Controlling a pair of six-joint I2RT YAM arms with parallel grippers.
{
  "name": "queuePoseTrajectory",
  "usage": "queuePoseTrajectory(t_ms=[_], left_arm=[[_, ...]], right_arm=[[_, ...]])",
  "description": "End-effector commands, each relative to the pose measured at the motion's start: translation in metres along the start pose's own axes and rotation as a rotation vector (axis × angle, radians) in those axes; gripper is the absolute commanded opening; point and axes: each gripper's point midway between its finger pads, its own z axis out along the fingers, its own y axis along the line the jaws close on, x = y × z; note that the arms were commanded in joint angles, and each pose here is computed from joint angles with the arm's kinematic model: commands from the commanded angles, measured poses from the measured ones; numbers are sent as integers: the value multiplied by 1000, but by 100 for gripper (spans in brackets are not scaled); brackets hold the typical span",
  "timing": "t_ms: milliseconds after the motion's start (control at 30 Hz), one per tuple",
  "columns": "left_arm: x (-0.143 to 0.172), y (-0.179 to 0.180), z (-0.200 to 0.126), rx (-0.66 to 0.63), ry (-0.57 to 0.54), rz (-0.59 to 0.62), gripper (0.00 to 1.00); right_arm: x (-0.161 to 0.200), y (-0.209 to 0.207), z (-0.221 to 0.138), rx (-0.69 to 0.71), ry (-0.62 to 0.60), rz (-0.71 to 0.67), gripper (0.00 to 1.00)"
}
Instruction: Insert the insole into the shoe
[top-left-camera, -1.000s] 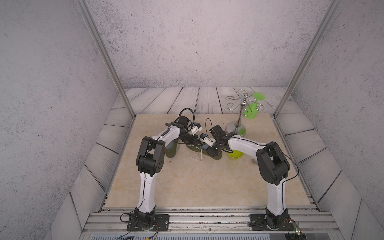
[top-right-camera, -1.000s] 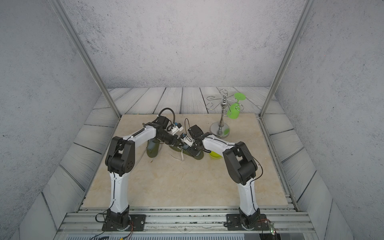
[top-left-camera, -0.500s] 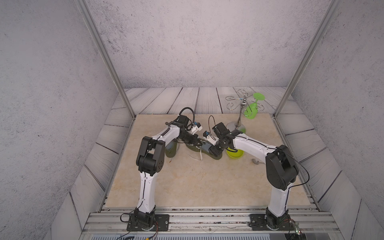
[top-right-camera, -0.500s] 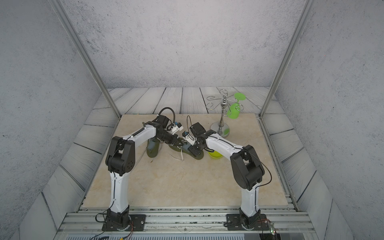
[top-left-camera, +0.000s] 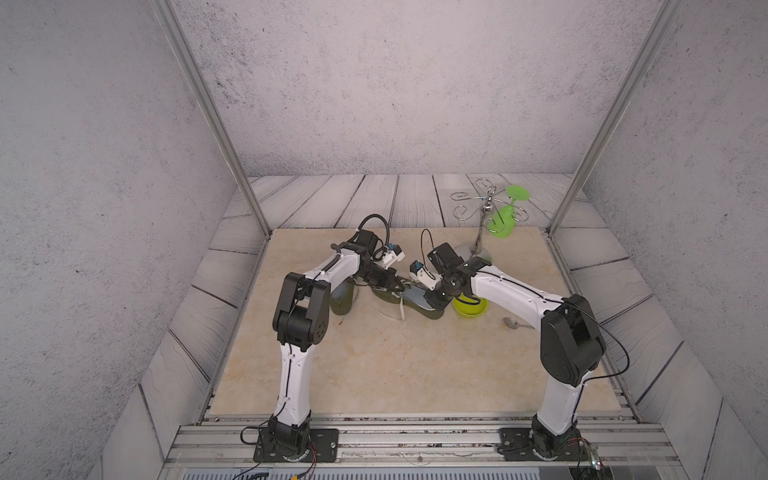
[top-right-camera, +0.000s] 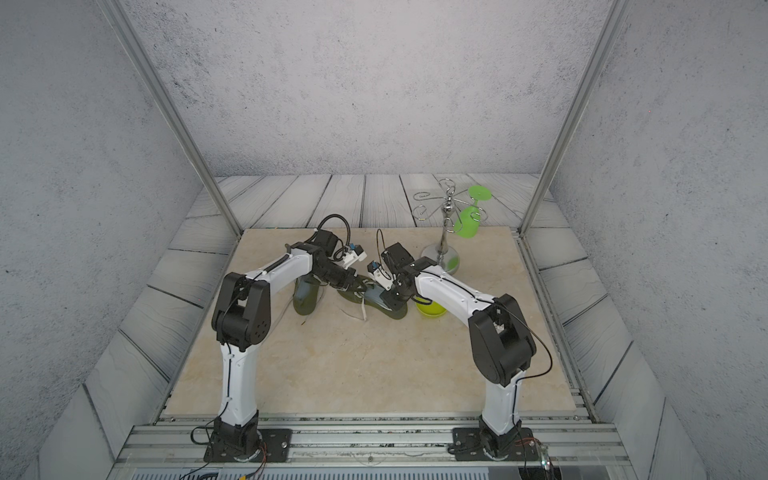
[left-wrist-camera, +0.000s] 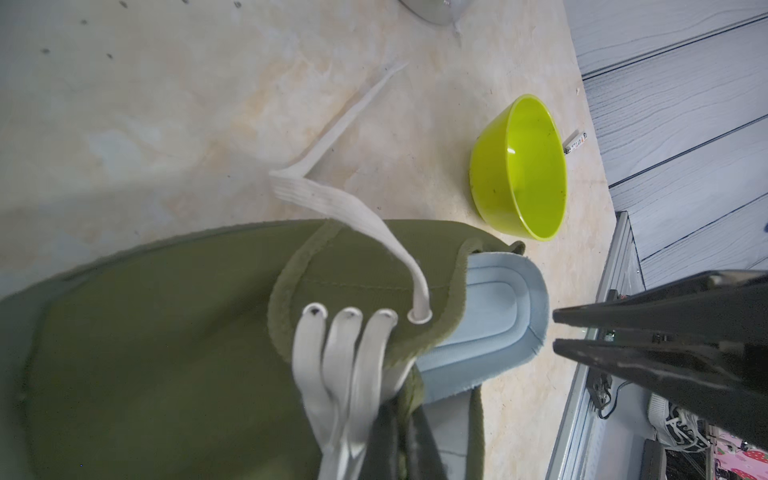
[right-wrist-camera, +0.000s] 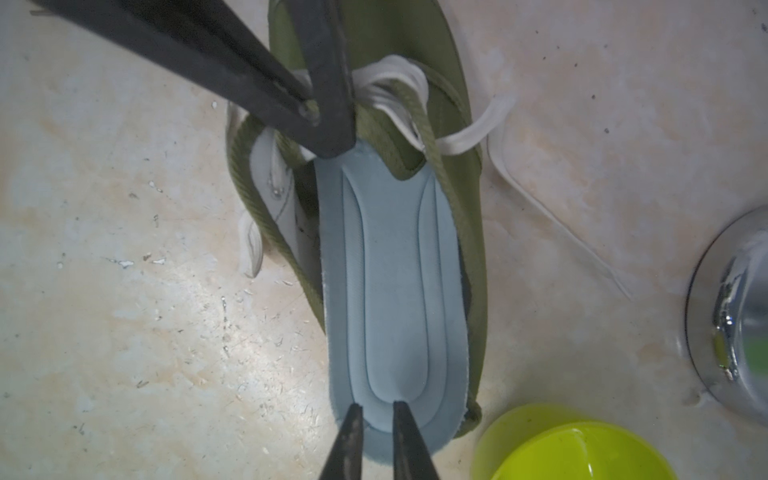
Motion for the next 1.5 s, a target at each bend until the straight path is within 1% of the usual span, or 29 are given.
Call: queuePoseTrajectory(t_ms=[0,67,167,233,333,500,633,733,833,900,1033,1200,1367,1467], left_arm=[[2,3,1,12,15,-3,0],[3,3,1,12,18,-4,0],[4,3,1,11,21,1,0],[5,2,1,13,25,-1,0],[5,3,0,11,27,-3,0],[4,2,-1,11,25,-1,0],[5,2,-1,8,27,-1,0],[5,3,0,9,26,-3,0],[4,3,-1,10,25,-4,0],[4,3,0,10,26,-5,0],[5,3,0,10,27,-6,0],[3,3,-1,10,25,-6,0],[4,2,-1,10,28,-6,0],[5,3,-1,10,30,-5,0]], right_arm=[[3,-4,23,2,43,30,12],[9,-11,43,7,65,66,10],[23,-16,76,-1,140,100,7],[28,-16,88,-11,179,117,6],[27,-18,82,9,166,127,5],[2,-21,31,44,73,117,6],[-13,-18,-7,39,16,111,13],[-13,-10,-19,22,2,96,18],[-3,-1,-18,-1,29,66,19],[1,5,-18,0,38,44,17],[6,9,-13,-18,49,43,17],[15,10,9,-33,102,47,18],[31,8,38,-28,173,44,17],[35,4,52,-13,178,54,17]])
